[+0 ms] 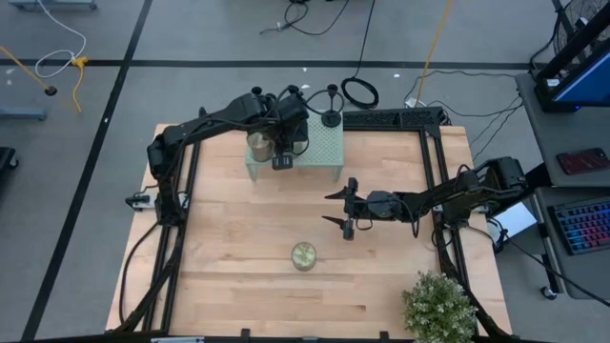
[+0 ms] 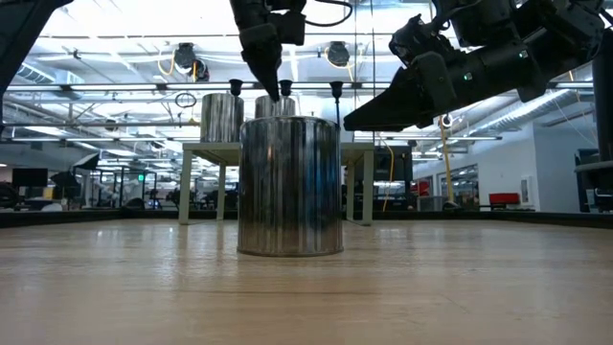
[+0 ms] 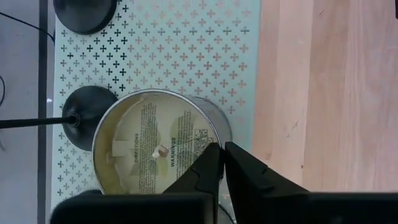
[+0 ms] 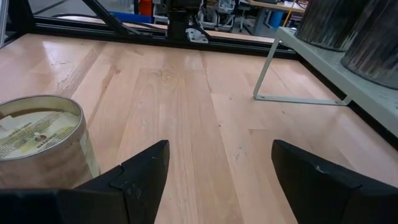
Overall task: Pick & Place candle stick holders
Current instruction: Put the bottom scented candle on the shelf, then put the scented candle on the shelf
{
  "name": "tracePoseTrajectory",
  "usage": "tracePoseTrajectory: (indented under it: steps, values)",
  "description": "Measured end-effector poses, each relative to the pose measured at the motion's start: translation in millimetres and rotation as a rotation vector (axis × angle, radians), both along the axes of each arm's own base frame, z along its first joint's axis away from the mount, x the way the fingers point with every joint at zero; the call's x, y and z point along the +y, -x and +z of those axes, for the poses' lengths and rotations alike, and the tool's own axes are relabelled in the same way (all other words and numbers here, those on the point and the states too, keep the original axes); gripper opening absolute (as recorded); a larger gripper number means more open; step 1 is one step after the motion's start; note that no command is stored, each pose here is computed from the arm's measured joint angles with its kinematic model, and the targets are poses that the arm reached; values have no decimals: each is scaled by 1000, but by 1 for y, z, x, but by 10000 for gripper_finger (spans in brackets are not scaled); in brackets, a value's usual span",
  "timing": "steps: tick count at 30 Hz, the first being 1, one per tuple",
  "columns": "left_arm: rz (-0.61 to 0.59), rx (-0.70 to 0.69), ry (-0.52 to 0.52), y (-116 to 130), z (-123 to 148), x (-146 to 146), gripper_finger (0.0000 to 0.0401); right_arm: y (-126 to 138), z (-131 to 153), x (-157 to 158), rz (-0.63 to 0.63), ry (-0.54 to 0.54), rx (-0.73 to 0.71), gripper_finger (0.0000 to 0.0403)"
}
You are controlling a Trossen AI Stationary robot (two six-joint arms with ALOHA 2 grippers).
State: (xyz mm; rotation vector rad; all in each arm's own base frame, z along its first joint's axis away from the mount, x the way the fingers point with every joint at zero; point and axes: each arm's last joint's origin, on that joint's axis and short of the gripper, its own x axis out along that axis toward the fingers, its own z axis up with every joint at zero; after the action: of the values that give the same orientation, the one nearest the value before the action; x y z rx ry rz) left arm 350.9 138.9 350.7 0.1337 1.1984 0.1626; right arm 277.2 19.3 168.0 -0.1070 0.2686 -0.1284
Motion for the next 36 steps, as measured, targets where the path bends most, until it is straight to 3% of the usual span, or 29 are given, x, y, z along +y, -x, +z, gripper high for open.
tracePoseTrajectory:
  steps: [10, 16, 21, 24, 30, 33, 36]
  values:
    - [11, -29, -89, -5, 4, -3, 99, 0, 0, 0, 0, 0, 0, 274]
    - [-20, -56, -133, 7, 26, -32, 115, 0, 0, 0, 3, 14, 3, 274]
    - [0, -119, -98, 31, 54, -69, 115, 1, 1, 2, 21, 21, 2, 274]
    - [-7, -123, -73, 53, 70, -95, 115, 2, 5, 11, 150, -8, -14, 274]
    - [12, -120, -213, 92, 86, -140, 115, -15, 36, 37, 338, -128, -69, 274]
    - [39, -190, -284, 110, 82, -158, 115, -25, 48, 56, 432, -66, 43, 274]
    - [17, -242, -281, 125, 65, -173, 115, -35, 56, 71, 463, -36, 164, 274]
